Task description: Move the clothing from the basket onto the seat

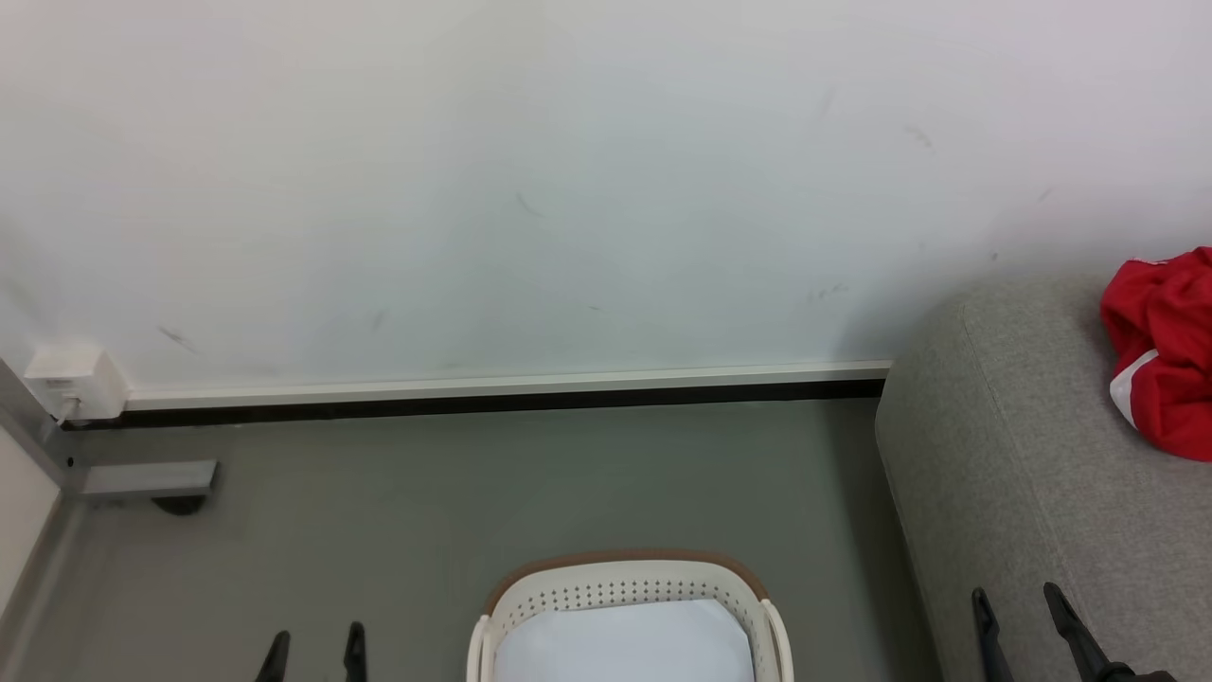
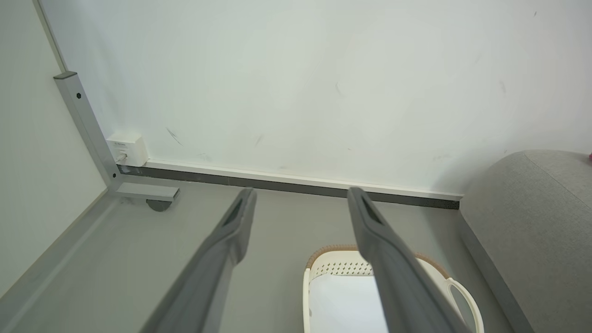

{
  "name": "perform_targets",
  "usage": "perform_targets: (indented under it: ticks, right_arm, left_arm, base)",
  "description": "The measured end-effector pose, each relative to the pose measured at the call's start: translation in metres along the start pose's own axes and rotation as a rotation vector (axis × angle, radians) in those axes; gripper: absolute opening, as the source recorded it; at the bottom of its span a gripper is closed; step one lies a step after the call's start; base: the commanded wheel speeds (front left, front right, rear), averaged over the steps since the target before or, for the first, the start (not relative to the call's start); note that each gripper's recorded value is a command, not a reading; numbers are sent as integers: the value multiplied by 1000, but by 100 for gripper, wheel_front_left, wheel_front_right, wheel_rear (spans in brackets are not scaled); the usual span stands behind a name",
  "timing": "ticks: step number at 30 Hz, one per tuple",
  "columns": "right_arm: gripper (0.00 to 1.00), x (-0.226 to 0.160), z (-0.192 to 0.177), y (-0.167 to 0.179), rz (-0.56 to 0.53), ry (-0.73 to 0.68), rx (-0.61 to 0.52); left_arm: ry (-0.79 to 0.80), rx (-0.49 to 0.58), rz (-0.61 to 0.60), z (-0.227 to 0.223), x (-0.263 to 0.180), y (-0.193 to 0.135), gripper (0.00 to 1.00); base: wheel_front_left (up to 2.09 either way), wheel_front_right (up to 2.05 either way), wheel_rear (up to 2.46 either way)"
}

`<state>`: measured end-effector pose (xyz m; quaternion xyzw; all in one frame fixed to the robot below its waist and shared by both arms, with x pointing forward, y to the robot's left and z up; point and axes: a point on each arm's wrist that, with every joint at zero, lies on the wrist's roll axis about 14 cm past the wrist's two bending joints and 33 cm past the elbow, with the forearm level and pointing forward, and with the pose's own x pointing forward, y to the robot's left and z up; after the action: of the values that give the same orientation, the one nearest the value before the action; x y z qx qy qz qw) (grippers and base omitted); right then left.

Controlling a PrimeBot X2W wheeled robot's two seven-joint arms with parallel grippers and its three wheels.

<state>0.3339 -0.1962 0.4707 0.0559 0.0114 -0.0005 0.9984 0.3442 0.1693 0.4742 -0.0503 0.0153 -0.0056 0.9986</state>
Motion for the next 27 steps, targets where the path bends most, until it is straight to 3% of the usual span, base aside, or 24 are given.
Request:
perform_targets:
  ticks: [23,24,27]
  right_arm:
    - [100,0,-3,5,12,9,27]
    - [0,0,-4,6,13,9,29]
    - [0,-5,-14,5,7,40,35]
  left_arm:
    - [3,10,-30,-4,-3,-3,100]
    - [2,7,-34,-3,-3,-4,0]
    - [31,0,-33,-12,-6,-5,0]
  base:
    - [0,0,0]
    - [0,0,0]
    - [0,0,0]
